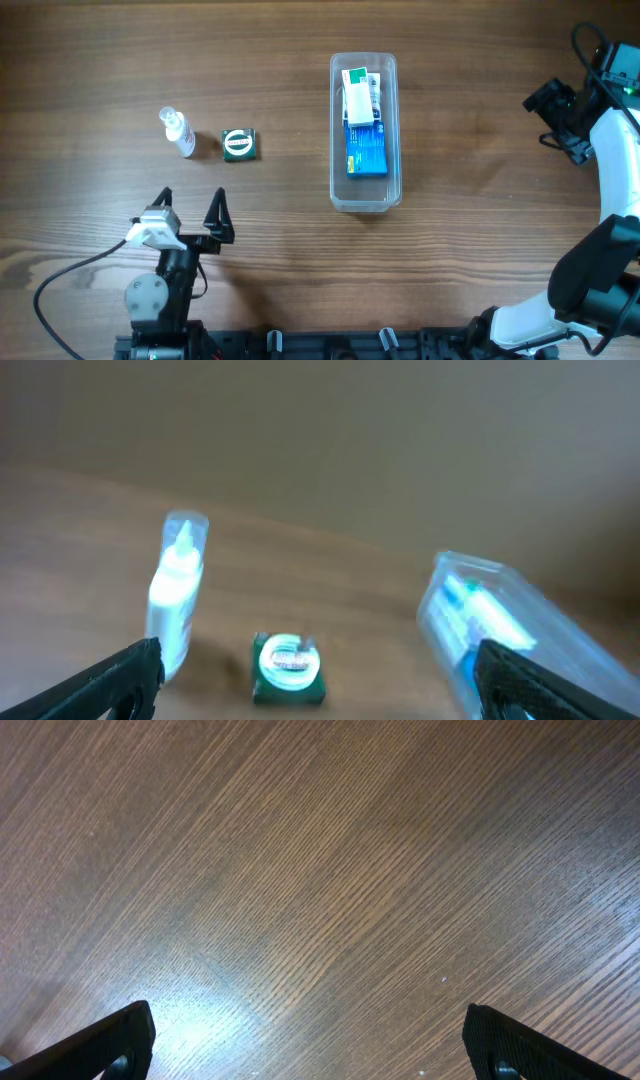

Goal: Pack container
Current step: 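Withdraw the right gripper to the right side of the table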

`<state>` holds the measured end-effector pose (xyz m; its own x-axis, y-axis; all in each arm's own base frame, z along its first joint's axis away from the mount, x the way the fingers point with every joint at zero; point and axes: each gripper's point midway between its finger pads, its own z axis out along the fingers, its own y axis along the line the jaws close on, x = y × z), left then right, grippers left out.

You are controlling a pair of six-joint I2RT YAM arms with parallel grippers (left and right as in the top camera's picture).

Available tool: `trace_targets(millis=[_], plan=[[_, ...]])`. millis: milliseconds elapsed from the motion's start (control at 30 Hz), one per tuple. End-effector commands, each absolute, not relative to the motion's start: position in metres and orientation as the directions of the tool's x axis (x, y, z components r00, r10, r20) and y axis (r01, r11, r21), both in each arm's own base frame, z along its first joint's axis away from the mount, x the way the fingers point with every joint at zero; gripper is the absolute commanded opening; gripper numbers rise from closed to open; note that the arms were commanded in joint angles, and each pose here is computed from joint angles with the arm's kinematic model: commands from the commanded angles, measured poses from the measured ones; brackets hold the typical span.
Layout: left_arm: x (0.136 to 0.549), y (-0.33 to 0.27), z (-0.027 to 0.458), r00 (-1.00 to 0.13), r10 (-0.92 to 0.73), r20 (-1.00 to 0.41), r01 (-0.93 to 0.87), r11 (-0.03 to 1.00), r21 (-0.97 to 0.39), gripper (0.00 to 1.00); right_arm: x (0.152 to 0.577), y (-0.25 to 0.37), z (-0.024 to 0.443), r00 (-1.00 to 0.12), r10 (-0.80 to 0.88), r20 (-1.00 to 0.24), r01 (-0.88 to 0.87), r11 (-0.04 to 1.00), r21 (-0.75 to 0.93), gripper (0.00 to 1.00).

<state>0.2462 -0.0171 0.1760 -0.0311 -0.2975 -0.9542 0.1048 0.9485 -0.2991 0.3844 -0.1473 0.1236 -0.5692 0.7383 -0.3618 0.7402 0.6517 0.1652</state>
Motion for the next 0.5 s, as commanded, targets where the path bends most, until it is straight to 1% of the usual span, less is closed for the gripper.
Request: trace_targets(millis=[0, 67, 133, 200, 267, 300, 400, 433, 467], plan=[[0.239, -0.035, 0.216, 0.098, -0.266, -0.959, 0.247, 0.94, -0.235, 1.0, 0.386, -0.146, 0.121, -0.569, 0.744, -0.351, 0.74, 0.649, 0.175, 1.0], [0.233, -0.035, 0.241, 0.154, -0.257, -0.954, 0.259, 0.942, -0.211, 1.0, 0.386, -0.146, 0.121, -0.569, 0.743, -0.351, 0.74, 0.649, 0.175, 1.0], [0.229, -0.035, 0.265, 0.185, -0.21, -0.96, 0.254, 0.954, -0.16, 1.0, 0.386, -0.146, 0.121, -0.569, 0.743, -0.351, 0.74, 0.649, 0.175, 1.0], [0.226, -0.035, 0.293, 0.17, -0.117, -0.978, 0.232, 0.97, -0.076, 1.0, 0.386, -0.146, 0.121, -0.569, 0.744, -0.351, 0.74, 0.649, 0.175, 1.0], [0.23, -0.033, 0.312, 0.112, -0.075, -0.991, 0.208, 0.977, -0.051, 1.0, 0.386, -0.146, 0.121, -0.569, 0.744, -0.351, 0.74, 0.649, 0.175, 1.0], [0.235, -0.029, 0.321, 0.048, -0.066, -0.997, 0.184, 0.981, -0.056, 1.0, 0.386, -0.146, 0.121, -0.569, 0.744, -0.351, 0.74, 0.649, 0.175, 1.0], [0.264, -0.026, 0.335, -0.243, -0.006, -0.97, 0.163, 0.985, -0.047, 1.0, 0.386, -0.146, 0.121, -0.569, 0.744, -0.351, 0.74, 0.649, 0.175, 1.0], [0.283, -0.026, 0.336, -0.388, 0.046, -0.92, 0.176, 0.984, -0.025, 1.0, 0.386, -0.146, 0.121, -0.569, 0.744, -0.351, 0.74, 0.649, 0.175, 1.0], [0.292, -0.025, 0.338, -0.43, 0.045, -0.902, 0.174, 0.984, -0.034, 1.0, 0.386, -0.146, 0.121, -0.569, 0.744, -0.351, 0.74, 0.649, 0.175, 1.0]])
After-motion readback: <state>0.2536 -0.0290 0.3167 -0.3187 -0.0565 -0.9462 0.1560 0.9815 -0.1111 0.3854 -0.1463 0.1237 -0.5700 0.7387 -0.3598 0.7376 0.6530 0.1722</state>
